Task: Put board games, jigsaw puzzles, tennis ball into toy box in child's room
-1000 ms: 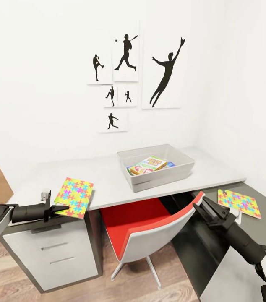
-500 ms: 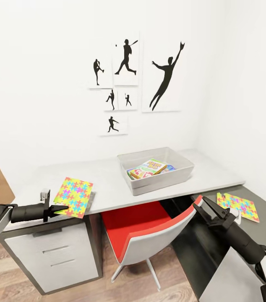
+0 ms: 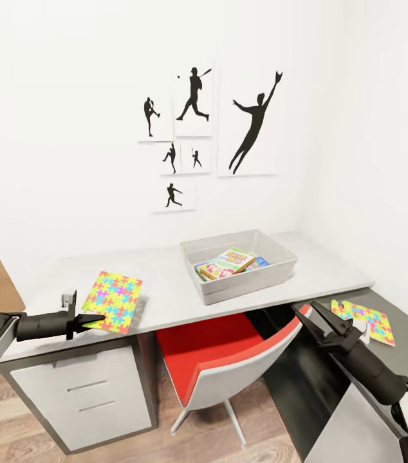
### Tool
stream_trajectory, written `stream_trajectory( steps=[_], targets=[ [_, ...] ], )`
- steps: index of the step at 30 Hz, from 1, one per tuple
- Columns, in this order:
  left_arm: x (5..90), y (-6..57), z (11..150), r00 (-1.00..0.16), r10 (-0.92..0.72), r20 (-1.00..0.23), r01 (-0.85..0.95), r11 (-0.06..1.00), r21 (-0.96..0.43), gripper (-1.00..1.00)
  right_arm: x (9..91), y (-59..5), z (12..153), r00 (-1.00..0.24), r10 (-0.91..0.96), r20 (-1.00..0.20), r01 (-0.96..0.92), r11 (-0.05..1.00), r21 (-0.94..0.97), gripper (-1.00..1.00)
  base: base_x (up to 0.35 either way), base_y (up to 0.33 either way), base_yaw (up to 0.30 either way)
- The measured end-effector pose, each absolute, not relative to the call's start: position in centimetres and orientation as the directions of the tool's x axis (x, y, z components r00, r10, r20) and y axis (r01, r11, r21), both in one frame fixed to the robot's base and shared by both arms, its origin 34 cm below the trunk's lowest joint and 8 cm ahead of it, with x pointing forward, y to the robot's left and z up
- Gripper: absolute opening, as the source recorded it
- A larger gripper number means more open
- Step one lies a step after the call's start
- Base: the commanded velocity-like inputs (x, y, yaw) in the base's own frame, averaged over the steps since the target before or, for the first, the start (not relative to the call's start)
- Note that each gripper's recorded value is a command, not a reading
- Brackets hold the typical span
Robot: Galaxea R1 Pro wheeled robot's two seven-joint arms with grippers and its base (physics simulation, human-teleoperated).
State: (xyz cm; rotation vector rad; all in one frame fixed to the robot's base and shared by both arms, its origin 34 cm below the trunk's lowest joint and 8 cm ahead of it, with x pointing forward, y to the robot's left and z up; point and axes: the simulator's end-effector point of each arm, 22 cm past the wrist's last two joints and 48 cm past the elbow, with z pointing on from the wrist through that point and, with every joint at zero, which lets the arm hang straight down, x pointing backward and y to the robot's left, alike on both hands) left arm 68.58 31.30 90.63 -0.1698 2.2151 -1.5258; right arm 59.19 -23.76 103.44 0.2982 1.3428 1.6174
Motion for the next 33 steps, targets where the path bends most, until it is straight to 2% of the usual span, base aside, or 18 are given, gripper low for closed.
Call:
stream_trajectory(
  steps=[14,22,27,33],
  targets=[
    [68.7,31.5,93.1,-0.892,-0.344,-0.292,0.151,0.383,-0.911,-1.0,59.2,-24.2,105.8,-0.484,0.791,-0.375,-0.515,0.09,0.853,1.0,0.0,0.0,-0.017],
    [68.6,31.5,95.0,-0.89,-0.345,-0.3,0.163,0.374,-0.913,-1.0,59.1,-24.3,107.3,-0.481,0.791,-0.378,-0.521,0.089,0.849,1.0,0.0,0.0,-0.223],
    [68.1,30.9,97.7,-0.887,-0.339,-0.314,0.212,0.305,-0.929,-1.0,59.0,-24.3,108.2,-0.48,0.791,-0.38,-0.523,0.09,0.848,1.0,0.0,0.0,-0.25],
    [67.8,31.1,99.3,-0.884,-0.338,-0.323,0.227,0.292,-0.929,-1.0,58.9,-24.2,109.3,-0.478,0.791,-0.381,-0.526,0.09,0.845,1.0,0.0,0.0,-0.249]
  ],
)
